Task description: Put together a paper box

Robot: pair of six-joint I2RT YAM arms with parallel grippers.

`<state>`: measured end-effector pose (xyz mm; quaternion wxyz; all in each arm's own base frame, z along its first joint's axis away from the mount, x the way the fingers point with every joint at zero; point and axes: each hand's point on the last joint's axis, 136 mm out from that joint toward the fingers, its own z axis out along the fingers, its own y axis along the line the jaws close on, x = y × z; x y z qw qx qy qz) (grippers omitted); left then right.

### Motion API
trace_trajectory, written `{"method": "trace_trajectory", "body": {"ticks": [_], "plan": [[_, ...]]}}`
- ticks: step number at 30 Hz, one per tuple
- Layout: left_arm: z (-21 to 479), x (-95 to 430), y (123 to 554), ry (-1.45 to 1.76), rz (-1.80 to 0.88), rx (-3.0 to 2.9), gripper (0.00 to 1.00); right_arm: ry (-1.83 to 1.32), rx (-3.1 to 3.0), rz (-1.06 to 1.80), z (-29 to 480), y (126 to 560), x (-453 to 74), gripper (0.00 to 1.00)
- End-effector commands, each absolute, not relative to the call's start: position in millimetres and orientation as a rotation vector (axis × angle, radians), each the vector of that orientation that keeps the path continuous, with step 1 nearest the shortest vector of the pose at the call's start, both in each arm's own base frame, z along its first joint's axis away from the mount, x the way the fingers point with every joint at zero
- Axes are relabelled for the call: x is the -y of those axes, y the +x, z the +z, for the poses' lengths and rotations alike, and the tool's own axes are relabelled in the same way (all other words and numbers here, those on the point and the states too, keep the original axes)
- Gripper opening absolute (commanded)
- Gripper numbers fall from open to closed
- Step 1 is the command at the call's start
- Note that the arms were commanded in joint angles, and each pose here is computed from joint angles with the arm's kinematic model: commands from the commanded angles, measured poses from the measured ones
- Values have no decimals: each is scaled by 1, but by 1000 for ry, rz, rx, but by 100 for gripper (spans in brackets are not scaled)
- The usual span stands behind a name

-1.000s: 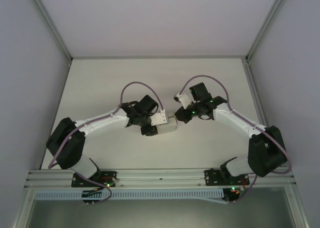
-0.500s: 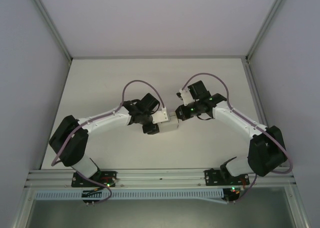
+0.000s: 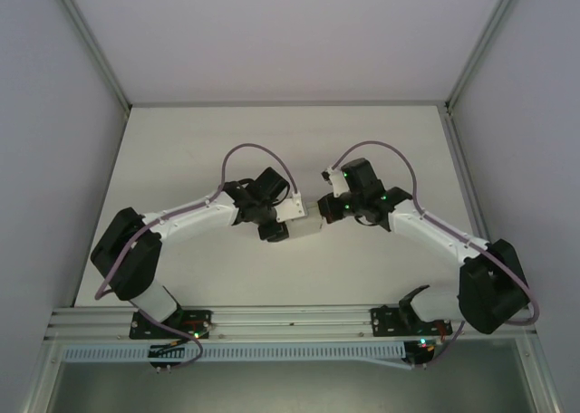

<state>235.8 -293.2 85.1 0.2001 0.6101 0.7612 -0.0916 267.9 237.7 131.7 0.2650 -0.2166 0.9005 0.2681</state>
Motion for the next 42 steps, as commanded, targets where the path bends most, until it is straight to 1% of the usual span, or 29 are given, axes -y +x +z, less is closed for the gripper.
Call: {"method": "trace_trajectory", "body": {"ticks": [1,2,5,11,14,21,23,24,25,27,30,31,36,42], "plan": [[67,283,242,1673,-208,-2220,48,-602,-2416,733,113,256,-245,1],[67,284,244,1664,-207,-2223,49,-605,-2407,712,111,255,-245,0],[71,287,250,1625,-201,-2224,50,-640,-2359,635,107,247,-247,0],[78,293,258,1581,-208,-2221,52,-591,-2297,632,101,241,-240,0],[84,296,260,1559,-216,-2211,55,-563,-2279,615,98,242,-237,0],[87,299,263,1530,-225,-2219,55,-532,-2182,617,99,244,-239,0],[90,300,264,1518,-229,-2215,57,-537,-2165,611,101,244,-239,0],[92,300,263,1517,-230,-2212,61,-534,-2166,598,101,244,-238,0],[94,300,264,1510,-231,-2208,68,-532,-2165,578,101,245,-237,0],[101,301,264,1497,-240,-2196,71,-530,-2177,553,99,245,-234,0],[115,303,265,1456,-258,-2170,98,-519,-2194,534,96,243,-233,0],[119,303,265,1442,-263,-2163,100,-522,-2197,529,95,242,-234,0],[146,300,261,1355,-293,-2147,100,-486,-2225,468,94,245,-231,0],[168,276,257,1126,-284,-2212,100,-472,-2223,412,103,247,-233,0]]}}
